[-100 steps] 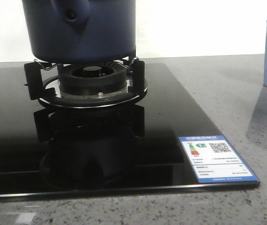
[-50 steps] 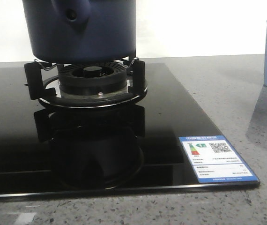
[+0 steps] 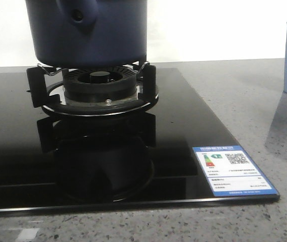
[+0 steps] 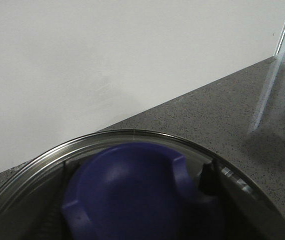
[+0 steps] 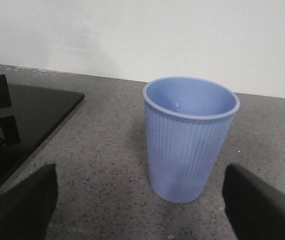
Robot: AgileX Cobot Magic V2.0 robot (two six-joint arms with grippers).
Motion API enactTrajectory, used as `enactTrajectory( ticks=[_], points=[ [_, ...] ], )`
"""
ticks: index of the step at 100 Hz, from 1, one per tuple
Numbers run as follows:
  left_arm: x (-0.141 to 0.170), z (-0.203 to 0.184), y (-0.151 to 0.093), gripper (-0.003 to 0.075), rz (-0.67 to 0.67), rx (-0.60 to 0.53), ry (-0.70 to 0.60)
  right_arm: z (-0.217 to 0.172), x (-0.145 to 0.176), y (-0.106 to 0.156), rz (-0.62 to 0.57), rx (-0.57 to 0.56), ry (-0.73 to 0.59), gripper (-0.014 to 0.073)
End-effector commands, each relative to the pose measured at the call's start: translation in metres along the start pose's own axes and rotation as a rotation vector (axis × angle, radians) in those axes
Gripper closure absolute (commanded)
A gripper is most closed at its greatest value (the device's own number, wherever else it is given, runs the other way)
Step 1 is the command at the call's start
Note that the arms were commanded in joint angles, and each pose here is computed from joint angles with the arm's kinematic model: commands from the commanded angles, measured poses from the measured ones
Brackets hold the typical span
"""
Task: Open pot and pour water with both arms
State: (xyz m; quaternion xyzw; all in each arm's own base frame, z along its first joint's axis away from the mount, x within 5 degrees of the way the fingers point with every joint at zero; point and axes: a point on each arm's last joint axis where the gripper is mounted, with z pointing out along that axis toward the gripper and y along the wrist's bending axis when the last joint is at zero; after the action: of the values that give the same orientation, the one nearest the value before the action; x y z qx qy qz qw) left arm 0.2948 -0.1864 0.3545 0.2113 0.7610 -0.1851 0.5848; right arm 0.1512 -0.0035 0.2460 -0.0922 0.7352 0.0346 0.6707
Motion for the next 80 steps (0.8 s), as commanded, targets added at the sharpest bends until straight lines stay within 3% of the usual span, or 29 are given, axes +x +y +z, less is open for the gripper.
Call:
enactTrajectory(
  ticks=[1,63,68,80],
  points=[
    [-0.0338,-0.0189,0.0023,0.0364,0.001,-0.027,-0.159,0.0005,-0.0125,0.0008,0.005,-0.021,-0.071,-0.0014],
    [-0.0299,-0.0202,0.0013,0.0353,0.001,-0.017,-0.129,0.0005,-0.0125,0.0008,0.005,-0.021,-0.071,-0.0014],
    [-0.0299,-0.0202,0.0013,0.0316,0.001,-0.017,-0.129,0.0005,-0.0125,0.0008,0.005,-0.021,-0.071,-0.0014],
    [-0.0299,-0.0202,0.0013,0.014,0.001,-0.017,-0.129,0.0005,-0.0125,0.0008,0.005,-0.021,-0.071,-0.0014]
  ],
)
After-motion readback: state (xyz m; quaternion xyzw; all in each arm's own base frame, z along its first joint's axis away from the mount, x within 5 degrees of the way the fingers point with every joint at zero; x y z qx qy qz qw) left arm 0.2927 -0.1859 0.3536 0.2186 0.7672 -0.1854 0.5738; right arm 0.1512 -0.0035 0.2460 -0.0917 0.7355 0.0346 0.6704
